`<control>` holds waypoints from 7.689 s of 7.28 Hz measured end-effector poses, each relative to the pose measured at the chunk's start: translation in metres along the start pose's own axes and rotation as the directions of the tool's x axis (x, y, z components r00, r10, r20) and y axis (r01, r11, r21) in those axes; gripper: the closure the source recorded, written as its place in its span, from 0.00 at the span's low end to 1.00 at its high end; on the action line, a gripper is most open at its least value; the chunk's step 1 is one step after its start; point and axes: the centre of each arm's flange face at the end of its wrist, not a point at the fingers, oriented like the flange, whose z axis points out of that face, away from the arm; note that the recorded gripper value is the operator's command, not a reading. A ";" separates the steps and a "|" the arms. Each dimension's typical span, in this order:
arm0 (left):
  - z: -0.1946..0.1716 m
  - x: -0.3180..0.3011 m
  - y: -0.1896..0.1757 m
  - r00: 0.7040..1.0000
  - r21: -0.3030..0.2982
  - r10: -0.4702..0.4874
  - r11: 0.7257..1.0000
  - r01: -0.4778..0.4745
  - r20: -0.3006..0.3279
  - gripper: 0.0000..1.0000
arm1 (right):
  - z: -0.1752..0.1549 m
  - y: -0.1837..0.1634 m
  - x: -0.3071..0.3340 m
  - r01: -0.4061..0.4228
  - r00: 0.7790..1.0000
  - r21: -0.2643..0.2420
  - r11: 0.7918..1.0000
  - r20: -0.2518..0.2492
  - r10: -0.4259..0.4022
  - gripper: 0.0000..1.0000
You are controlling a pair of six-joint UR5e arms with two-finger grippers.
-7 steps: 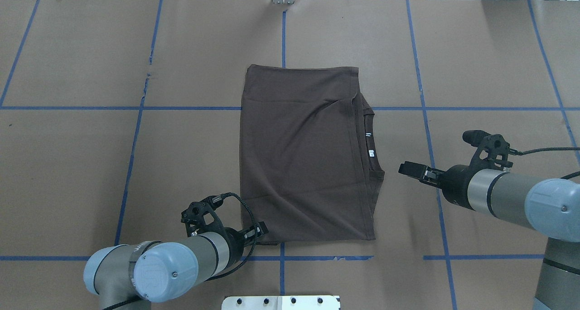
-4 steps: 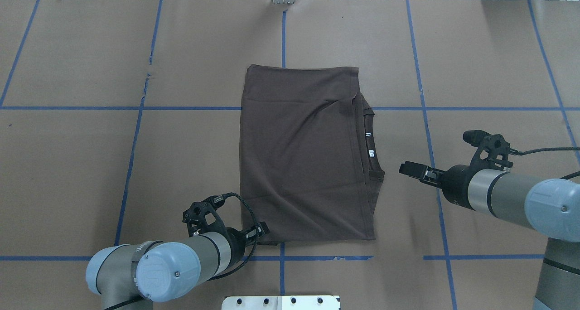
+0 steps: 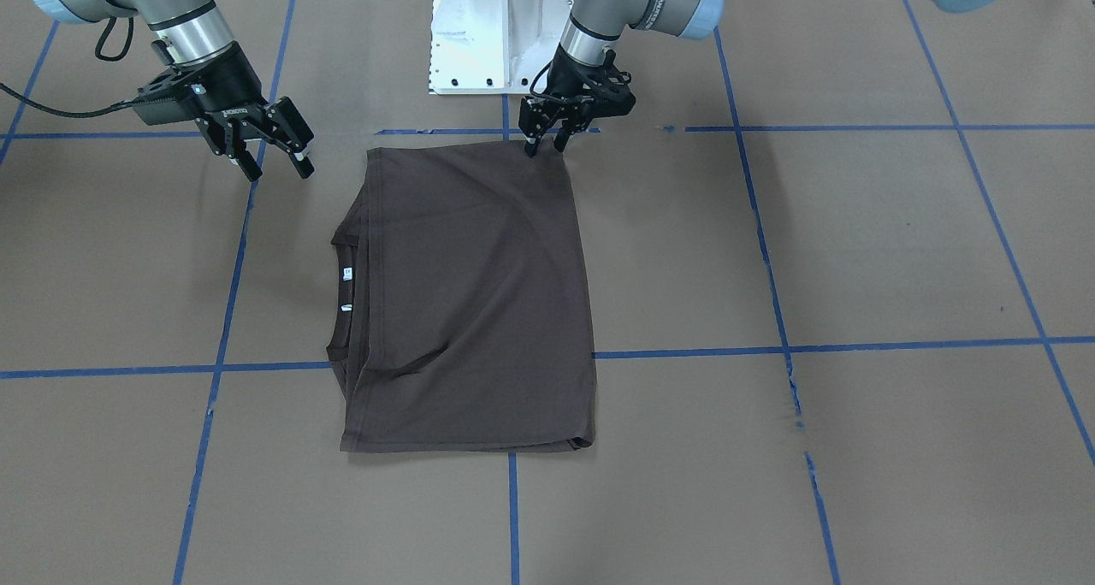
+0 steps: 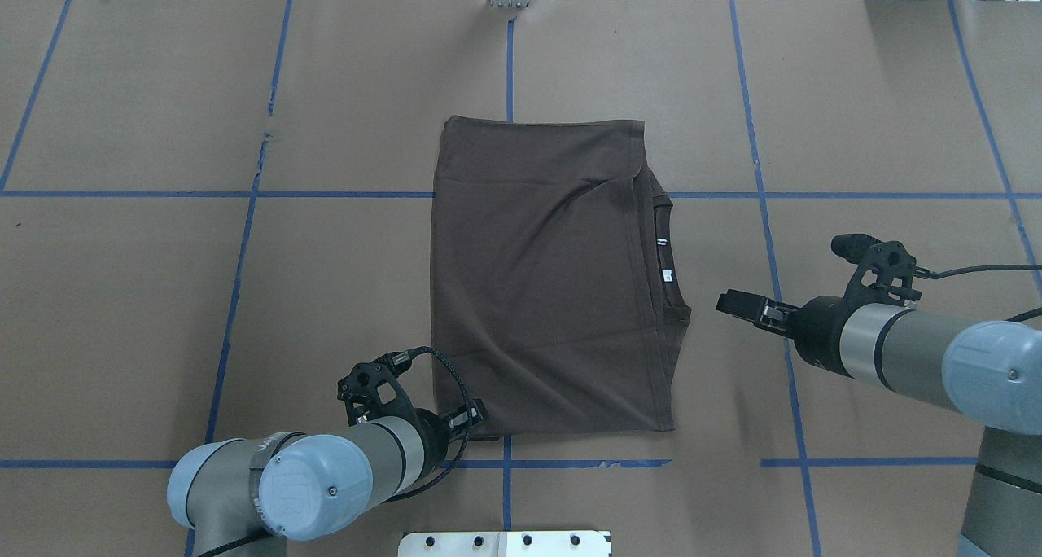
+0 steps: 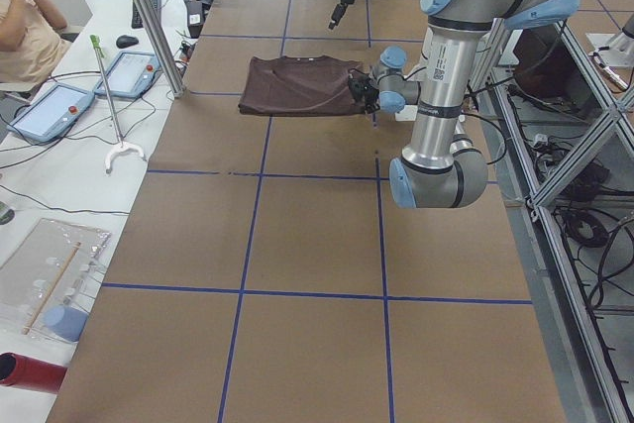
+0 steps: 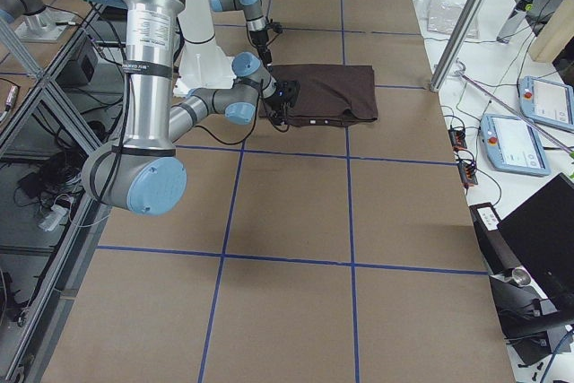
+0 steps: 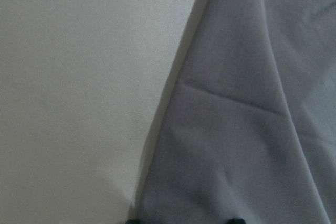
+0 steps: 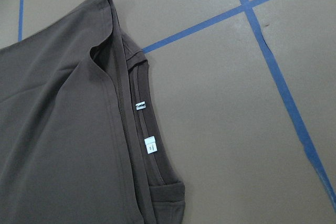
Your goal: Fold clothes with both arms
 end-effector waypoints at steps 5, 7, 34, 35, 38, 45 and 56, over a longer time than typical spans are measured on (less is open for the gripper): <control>-0.002 0.001 -0.001 1.000 0.000 0.003 1.000 -0.003 -0.003 1.00 | 0.002 0.001 0.001 -0.001 1.000 -0.001 1.000 -0.004 0.001 0.04; -0.009 0.006 0.000 1.000 -0.005 0.006 1.000 -0.006 -0.017 1.00 | 0.008 0.001 -0.003 -0.031 0.999 0.018 0.999 -0.019 0.031 0.11; -0.048 0.022 -0.012 0.996 0.061 0.084 0.995 -0.082 -0.037 1.00 | 0.082 0.138 -0.093 -0.032 0.965 0.046 0.998 -0.257 0.043 1.00; -0.077 0.032 -0.013 0.992 0.058 0.121 0.991 -0.119 -0.031 1.00 | 0.070 0.134 -0.100 -0.034 0.966 0.044 0.998 -0.253 0.044 1.00; -0.132 0.044 -0.014 0.989 0.012 0.145 0.989 -0.145 -0.022 1.00 | 0.021 0.123 -0.126 -0.053 0.975 0.022 0.998 -0.217 0.057 1.00; -0.182 0.075 -0.072 0.967 0.052 0.244 0.967 -0.248 0.066 1.00 | -0.046 0.088 -0.195 -0.047 0.950 0.016 0.999 -0.309 0.049 1.00; -0.001 0.107 -0.229 0.888 0.150 0.431 0.878 -0.454 0.164 0.00 | 0.133 -0.015 -0.183 0.032 0.930 0.071 0.997 -0.367 -0.004 0.00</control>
